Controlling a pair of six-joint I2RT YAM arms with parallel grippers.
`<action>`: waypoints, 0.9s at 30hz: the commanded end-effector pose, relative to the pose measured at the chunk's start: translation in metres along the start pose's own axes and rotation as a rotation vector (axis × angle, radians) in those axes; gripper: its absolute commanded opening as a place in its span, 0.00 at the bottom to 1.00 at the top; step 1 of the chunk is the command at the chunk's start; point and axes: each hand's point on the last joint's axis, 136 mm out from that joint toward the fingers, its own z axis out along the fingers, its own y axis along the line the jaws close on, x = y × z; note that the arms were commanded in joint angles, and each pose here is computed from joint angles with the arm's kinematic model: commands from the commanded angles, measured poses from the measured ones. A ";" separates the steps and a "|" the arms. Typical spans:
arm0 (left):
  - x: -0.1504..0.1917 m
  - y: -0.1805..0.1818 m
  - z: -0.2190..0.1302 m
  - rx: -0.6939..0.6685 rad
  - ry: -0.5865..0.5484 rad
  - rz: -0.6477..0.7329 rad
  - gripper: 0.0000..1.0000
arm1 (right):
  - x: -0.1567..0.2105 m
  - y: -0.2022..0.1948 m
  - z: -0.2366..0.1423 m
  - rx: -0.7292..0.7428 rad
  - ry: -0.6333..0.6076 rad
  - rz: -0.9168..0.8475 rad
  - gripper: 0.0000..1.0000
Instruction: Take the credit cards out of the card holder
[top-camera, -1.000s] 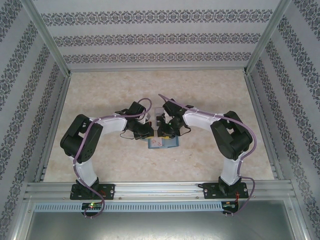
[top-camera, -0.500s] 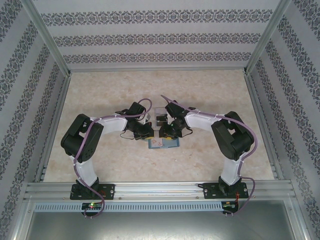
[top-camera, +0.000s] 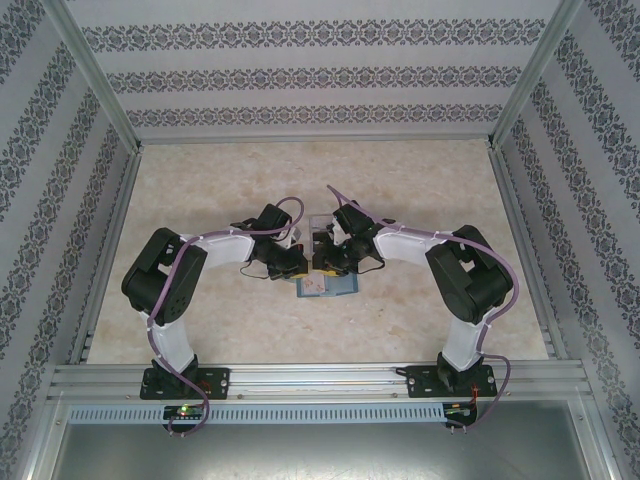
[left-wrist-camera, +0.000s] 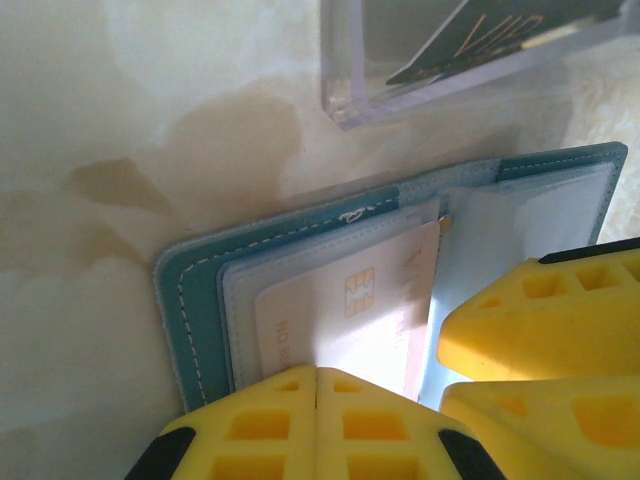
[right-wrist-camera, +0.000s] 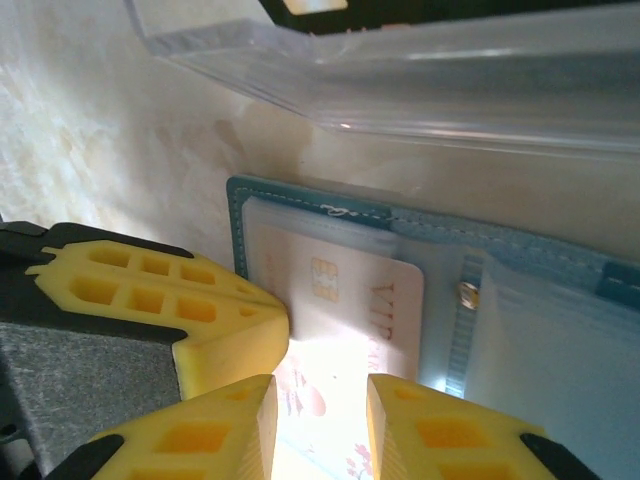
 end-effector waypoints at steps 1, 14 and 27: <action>0.009 0.002 0.005 -0.013 0.035 0.010 0.00 | 0.000 0.002 0.002 -0.032 0.010 0.017 0.31; 0.009 0.002 0.004 -0.013 0.034 0.010 0.00 | 0.005 -0.025 0.012 0.083 0.040 0.029 0.30; 0.011 0.003 0.005 -0.019 0.041 0.007 0.00 | 0.001 -0.023 -0.006 0.135 0.004 -0.013 0.32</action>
